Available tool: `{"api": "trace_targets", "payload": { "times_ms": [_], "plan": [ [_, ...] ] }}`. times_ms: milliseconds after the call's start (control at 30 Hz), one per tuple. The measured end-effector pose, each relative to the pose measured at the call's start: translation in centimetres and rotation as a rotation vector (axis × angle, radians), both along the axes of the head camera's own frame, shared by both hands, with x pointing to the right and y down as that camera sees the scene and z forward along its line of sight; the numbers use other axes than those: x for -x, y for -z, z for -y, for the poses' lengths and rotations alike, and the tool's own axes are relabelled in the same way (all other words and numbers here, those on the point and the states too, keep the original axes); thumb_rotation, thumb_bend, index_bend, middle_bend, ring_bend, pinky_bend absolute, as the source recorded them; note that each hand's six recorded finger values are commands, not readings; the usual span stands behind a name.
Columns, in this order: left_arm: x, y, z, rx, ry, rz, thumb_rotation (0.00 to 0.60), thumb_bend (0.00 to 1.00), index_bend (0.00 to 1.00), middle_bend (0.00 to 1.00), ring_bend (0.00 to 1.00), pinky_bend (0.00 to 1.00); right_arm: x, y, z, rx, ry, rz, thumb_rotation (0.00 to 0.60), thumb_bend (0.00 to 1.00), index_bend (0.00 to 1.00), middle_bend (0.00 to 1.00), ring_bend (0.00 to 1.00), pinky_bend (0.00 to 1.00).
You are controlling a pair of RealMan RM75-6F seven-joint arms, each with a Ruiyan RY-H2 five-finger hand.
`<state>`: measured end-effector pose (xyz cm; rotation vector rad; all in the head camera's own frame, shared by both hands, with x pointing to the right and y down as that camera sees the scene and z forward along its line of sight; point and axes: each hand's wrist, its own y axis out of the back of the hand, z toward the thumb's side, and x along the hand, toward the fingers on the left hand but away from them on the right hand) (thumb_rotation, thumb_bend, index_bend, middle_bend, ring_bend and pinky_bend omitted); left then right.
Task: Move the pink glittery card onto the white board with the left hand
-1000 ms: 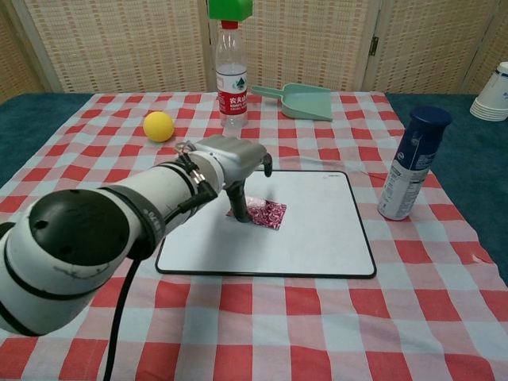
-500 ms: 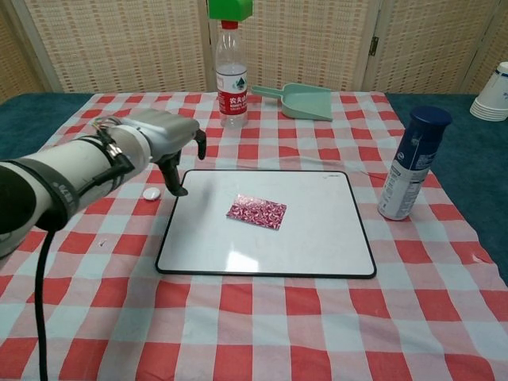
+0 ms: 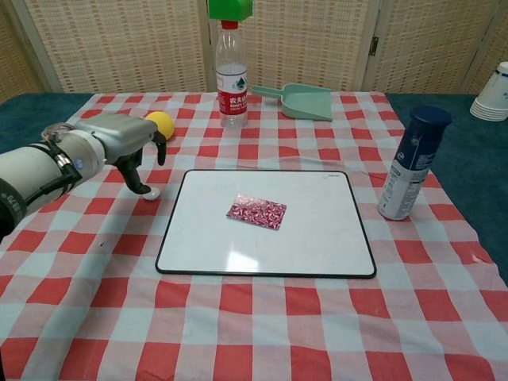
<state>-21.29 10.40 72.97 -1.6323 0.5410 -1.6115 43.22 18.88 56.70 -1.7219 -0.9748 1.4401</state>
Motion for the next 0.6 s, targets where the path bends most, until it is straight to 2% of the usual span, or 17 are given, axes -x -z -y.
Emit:
{"api": "trace_targets", "payload": {
  "times_ms": [300, 600],
  "plan": [
    [0.9, -1.7, -0.9, 0.020, 0.014, -0.007, 0.600, 0.27, 0.40, 1.00, 1.00, 1.00, -0.1, -0.1, 0.1, 0.003, -0.004, -0.002, 0.600, 0.00, 0.00, 0.11, 0.00, 0.00],
    [0.9, -2.0, -1.0, 0.008, 0.010, -0.009, 0.600, 0.27, 0.42, 1.00, 1.00, 1.00, -0.1, -0.2, 0.1, 0.002, -0.007, -0.005, 0.600, 0.00, 0.00, 0.11, 0.00, 0.00]
  ]
}}
